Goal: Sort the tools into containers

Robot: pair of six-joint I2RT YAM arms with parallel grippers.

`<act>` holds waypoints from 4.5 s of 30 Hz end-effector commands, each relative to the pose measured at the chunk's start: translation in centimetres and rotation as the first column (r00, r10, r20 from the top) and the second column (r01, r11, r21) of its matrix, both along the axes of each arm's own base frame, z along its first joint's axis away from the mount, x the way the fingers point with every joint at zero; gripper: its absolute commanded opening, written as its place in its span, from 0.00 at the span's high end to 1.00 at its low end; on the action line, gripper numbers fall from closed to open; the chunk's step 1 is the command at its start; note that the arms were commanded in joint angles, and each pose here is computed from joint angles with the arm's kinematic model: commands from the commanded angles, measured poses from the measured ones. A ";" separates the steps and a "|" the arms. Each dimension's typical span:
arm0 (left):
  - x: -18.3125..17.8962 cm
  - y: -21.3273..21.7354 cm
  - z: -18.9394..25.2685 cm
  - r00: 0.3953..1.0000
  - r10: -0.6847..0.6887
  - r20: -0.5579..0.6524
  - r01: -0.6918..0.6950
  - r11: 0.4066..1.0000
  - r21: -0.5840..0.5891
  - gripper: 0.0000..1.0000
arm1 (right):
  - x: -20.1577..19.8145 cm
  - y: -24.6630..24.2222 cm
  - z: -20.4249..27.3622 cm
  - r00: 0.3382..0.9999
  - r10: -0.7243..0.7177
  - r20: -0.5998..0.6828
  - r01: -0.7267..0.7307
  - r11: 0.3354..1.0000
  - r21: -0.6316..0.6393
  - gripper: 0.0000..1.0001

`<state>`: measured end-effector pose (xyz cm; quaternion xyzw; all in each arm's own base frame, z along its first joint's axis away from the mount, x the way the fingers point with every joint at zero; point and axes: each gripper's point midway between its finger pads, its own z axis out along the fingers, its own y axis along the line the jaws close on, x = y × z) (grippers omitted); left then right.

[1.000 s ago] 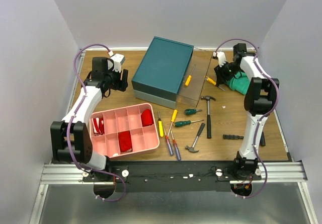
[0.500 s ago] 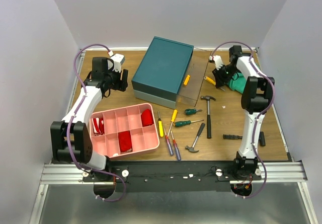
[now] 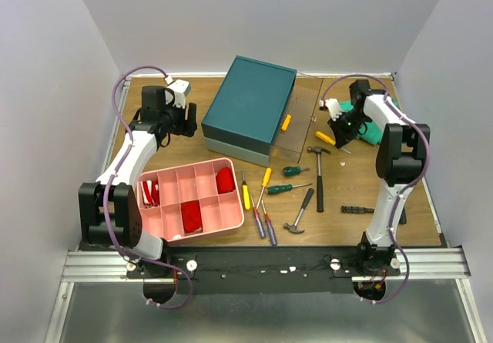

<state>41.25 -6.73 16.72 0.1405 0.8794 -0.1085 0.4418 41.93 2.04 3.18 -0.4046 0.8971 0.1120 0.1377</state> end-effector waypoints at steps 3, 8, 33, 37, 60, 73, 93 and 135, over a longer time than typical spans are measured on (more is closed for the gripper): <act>0.6 -1.3 0.6 1.000 -0.008 0.018 0.010 0.996 -0.093 0.22 | -2.0 1.1 10.2 0.990 -0.091 0.107 0.074 0.985 0.153 0.99; 1.0 -1.7 1.0 1.000 0.007 0.028 -0.003 0.990 -0.142 0.22 | -1.6 5.5 19.1 0.967 -0.188 0.172 0.099 0.899 0.426 1.00; -0.5 -2.7 4.0 0.997 0.050 0.063 -0.033 0.967 -0.253 0.23 | 2.2 17.2 21.9 0.766 -0.502 -0.402 0.635 0.493 0.594 0.40; 0.1 -3.2 4.2 0.997 0.040 0.066 -0.022 0.965 -0.261 0.23 | 1.6 15.6 23.3 0.797 -0.495 -0.346 0.589 0.510 0.626 0.35; 1.5 -5.1 4.9 0.997 -0.001 0.082 0.025 0.957 -0.289 0.23 | -14.5 15.2 12.7 0.654 0.600 0.462 -0.721 0.679 0.139 0.27; -1.5 -4.8 5.4 0.996 -0.002 0.085 0.026 0.957 -0.288 0.23 | -14.9 23.7 6.2 0.576 0.746 0.333 -0.803 0.592 0.063 0.28; -4.0 -4.1 5.6 0.992 0.019 0.127 0.018 0.961 -0.277 0.23 | -16.3 22.5 -2.6 0.574 0.818 0.029 -0.804 0.571 -0.167 0.48; -2.9 -3.7 5.7 0.988 -0.120 0.095 0.125 0.991 -0.052 0.23 | 2.4 19.4 22.6 0.935 -0.354 -0.001 0.238 0.629 0.740 0.93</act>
